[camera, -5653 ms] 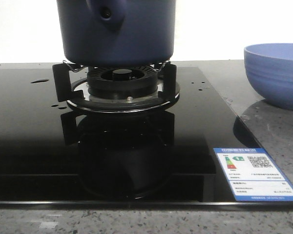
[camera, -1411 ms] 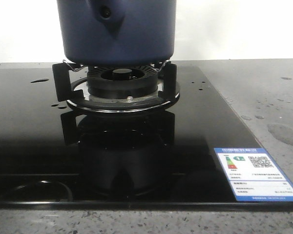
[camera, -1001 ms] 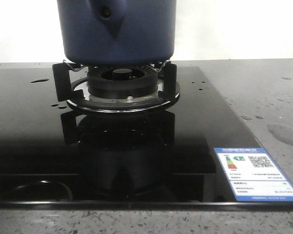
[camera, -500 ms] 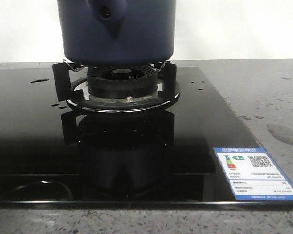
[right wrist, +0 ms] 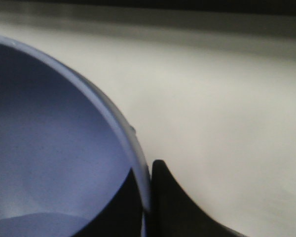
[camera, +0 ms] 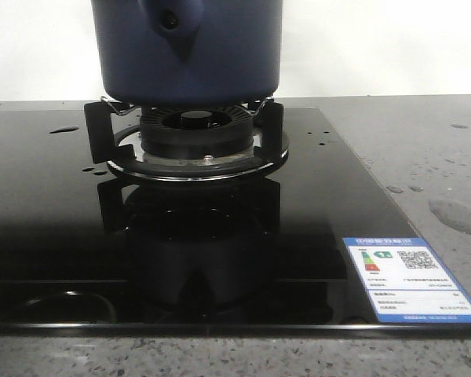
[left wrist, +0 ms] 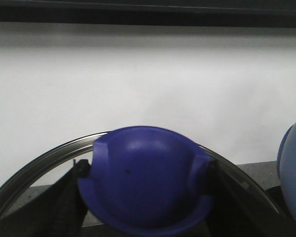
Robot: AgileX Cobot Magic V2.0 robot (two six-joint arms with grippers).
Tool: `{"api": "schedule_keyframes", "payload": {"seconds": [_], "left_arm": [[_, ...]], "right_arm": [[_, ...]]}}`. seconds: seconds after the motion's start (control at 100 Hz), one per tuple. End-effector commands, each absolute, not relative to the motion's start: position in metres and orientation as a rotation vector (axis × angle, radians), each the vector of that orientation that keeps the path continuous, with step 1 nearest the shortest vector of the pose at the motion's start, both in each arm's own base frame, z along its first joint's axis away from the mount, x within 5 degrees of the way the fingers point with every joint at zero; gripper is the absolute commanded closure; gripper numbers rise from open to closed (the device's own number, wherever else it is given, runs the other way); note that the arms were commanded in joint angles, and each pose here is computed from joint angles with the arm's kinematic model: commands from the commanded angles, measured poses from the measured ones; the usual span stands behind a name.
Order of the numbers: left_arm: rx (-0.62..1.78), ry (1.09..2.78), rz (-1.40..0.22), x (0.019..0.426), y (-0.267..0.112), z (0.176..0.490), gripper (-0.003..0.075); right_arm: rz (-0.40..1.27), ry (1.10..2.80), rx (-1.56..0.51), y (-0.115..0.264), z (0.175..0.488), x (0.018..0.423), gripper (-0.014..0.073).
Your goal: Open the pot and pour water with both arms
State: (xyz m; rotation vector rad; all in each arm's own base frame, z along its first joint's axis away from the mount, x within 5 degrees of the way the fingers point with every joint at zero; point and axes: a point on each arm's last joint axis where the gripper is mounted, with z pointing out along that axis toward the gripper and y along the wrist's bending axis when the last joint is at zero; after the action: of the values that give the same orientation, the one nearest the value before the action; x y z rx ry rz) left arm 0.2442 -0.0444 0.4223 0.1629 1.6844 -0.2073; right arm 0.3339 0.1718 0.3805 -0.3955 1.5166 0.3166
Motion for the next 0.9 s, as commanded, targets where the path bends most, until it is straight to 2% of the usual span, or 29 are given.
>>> {"api": "schedule_keyframes", "payload": {"seconds": [0.0, 0.44, 0.89], "left_arm": [[0.108, 1.523, -0.186, 0.237, -0.039, 0.450, 0.0330], [0.108, 1.523, -0.186, 0.237, -0.039, 0.450, 0.0330], [0.108, 1.523, -0.186, 0.237, -0.039, 0.450, 0.0330]], "right_arm": [[0.326, 1.246, -0.311, 0.162, 0.419, 0.316, 0.0641], [0.308, 0.961, -0.268, 0.159, 0.435, 0.305, 0.0641], [0.308, 0.834, -0.232, 0.155, 0.444, 0.299, 0.0641]]}}
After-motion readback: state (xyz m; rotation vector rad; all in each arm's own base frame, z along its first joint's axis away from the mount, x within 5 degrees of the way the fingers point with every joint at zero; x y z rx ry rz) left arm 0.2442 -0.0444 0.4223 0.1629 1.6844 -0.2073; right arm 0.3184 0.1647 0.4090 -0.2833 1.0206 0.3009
